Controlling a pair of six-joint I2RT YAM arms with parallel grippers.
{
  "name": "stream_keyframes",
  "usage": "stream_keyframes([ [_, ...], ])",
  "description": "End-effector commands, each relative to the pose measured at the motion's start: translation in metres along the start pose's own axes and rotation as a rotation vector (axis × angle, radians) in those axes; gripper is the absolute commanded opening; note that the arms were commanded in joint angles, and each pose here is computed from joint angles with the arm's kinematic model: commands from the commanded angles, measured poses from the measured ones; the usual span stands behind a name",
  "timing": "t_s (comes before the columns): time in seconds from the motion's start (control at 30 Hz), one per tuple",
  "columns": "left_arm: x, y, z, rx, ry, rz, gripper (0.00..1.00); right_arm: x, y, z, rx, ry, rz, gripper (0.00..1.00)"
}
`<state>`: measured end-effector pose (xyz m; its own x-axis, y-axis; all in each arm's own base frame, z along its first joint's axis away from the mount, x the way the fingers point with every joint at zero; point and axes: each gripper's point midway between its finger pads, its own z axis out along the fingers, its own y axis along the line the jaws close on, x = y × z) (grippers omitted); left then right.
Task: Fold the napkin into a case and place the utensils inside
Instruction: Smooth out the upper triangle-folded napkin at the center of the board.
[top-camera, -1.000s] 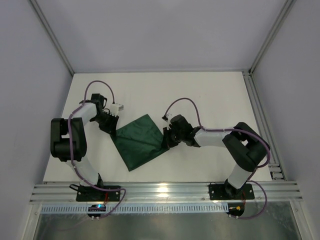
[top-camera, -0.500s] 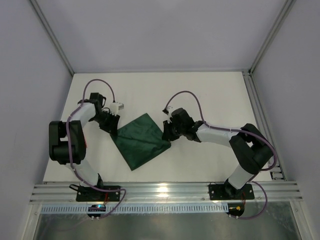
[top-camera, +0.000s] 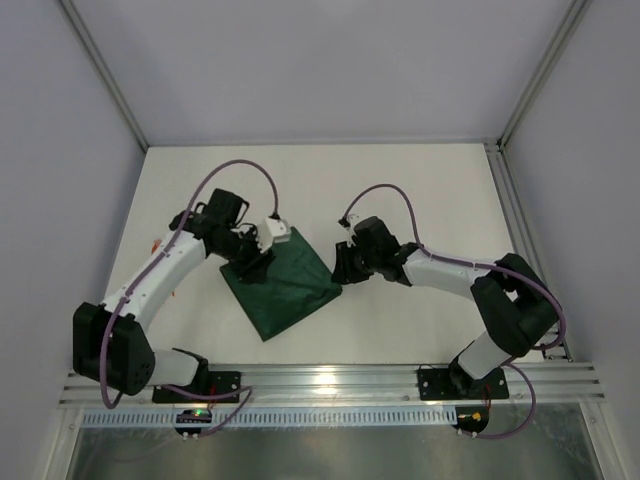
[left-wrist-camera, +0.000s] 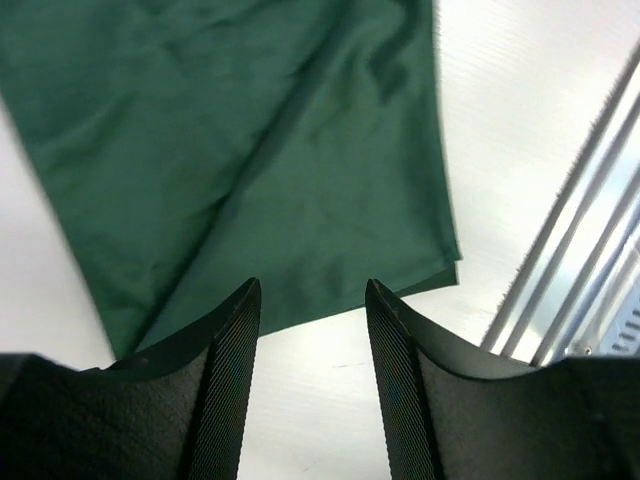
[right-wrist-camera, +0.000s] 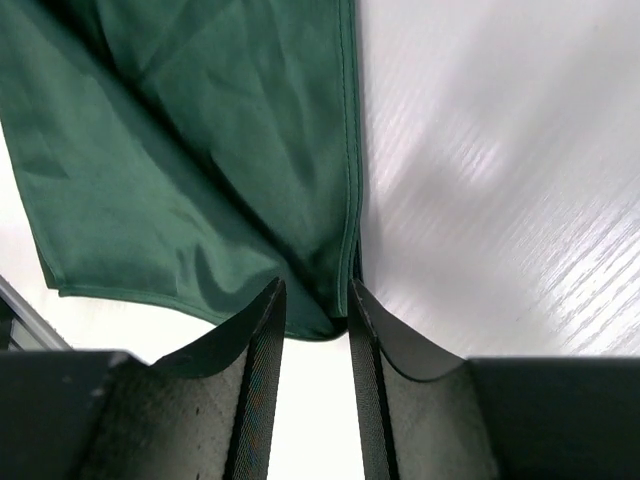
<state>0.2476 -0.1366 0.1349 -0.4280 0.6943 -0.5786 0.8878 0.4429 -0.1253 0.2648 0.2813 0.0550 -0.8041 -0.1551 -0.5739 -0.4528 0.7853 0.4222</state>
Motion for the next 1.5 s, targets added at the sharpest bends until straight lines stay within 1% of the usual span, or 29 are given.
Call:
stream_keyframes([
  [0.0, 0.011, -0.041, 0.018, 0.074, 0.088, 0.205, 0.5, -0.004, 0.004, -0.01, -0.035, -0.028, 0.044, 0.36],
  [0.03, 0.022, -0.045, 0.022, 0.053, 0.134, 0.257, 0.51, 0.004, -0.004, -0.01, -0.027, -0.016, 0.066, 0.36],
  [0.07, 0.025, -0.05, 0.026, 0.054, 0.153, 0.317, 0.52, 0.002, -0.004, -0.011, -0.036, -0.031, 0.075, 0.36],
  [0.1, 0.026, -0.065, 0.034, 0.075, 0.176, 0.398, 0.52, 0.007, -0.006, -0.012, -0.035, -0.023, 0.092, 0.36],
  [0.13, 0.036, -0.073, 0.04, 0.087, 0.201, 0.44, 0.53, 0.006, -0.008, -0.011, -0.042, -0.045, 0.094, 0.35],
  [0.17, 0.039, -0.076, 0.045, 0.084, 0.215, 0.483, 0.54, 0.007, -0.009, -0.012, -0.041, -0.046, 0.098, 0.35],
  [0.2, 0.041, -0.089, 0.051, 0.117, 0.223, 0.551, 0.54, 0.007, -0.009, -0.012, -0.042, -0.049, 0.103, 0.35],
  [0.23, 0.045, -0.094, 0.055, 0.134, 0.233, 0.579, 0.55, 0.011, -0.01, -0.012, -0.043, -0.043, 0.106, 0.35],
  [0.27, 0.053, -0.1, 0.059, 0.165, 0.255, 0.589, 0.55, 0.01, -0.01, -0.012, -0.044, -0.049, 0.107, 0.36],
  [0.3, 0.057, -0.106, 0.061, 0.191, 0.267, 0.607, 0.59, 0.01, -0.011, -0.013, -0.045, -0.053, 0.108, 0.35],
  [0.47, 0.079, -0.121, 0.067, 0.276, 0.301, 0.653, 0.61, 0.018, -0.012, -0.014, -0.062, -0.06, 0.136, 0.35],
  [0.63, 0.095, -0.118, 0.071, 0.279, 0.332, 0.701, 0.61, 0.026, -0.014, -0.011, -0.072, -0.054, 0.147, 0.34],
  [0.7, 0.105, -0.116, 0.075, 0.278, 0.347, 0.702, 0.62, 0.028, -0.014, -0.01, -0.078, -0.06, 0.164, 0.35],
  [0.83, 0.111, -0.112, 0.085, 0.256, 0.342, 0.706, 0.61, 0.031, -0.011, -0.007, -0.103, -0.061, 0.188, 0.33],
  [0.87, 0.112, -0.11, 0.086, 0.248, 0.342, 0.706, 0.6, 0.032, -0.011, -0.005, -0.106, -0.058, 0.196, 0.31],
  [1.03, 0.113, -0.112, 0.087, 0.245, 0.323, 0.699, 0.54, 0.037, -0.012, -0.001, -0.111, -0.073, 0.238, 0.31],
  [1.13, 0.113, -0.112, 0.086, 0.234, 0.305, 0.707, 0.47, 0.039, -0.012, 0.002, -0.11, -0.069, 0.246, 0.31],
  [1.17, 0.113, -0.113, 0.086, 0.233, 0.3, 0.709, 0.41, 0.039, -0.013, 0.003, -0.106, -0.072, 0.247, 0.31],
  [1.27, 0.113, -0.113, 0.084, 0.23, 0.293, 0.711, 0.33, 0.037, -0.014, 0.008, -0.098, -0.075, 0.248, 0.3],
  [1.43, 0.115, -0.113, 0.085, 0.225, 0.293, 0.706, 0.24, 0.027, -0.019, 0.012, -0.065, -0.11, 0.271, 0.18],
  [1.47, 0.114, -0.112, 0.085, 0.22, 0.292, 0.703, 0.21, 0.026, -0.02, 0.012, -0.058, -0.115, 0.279, 0.16],
])
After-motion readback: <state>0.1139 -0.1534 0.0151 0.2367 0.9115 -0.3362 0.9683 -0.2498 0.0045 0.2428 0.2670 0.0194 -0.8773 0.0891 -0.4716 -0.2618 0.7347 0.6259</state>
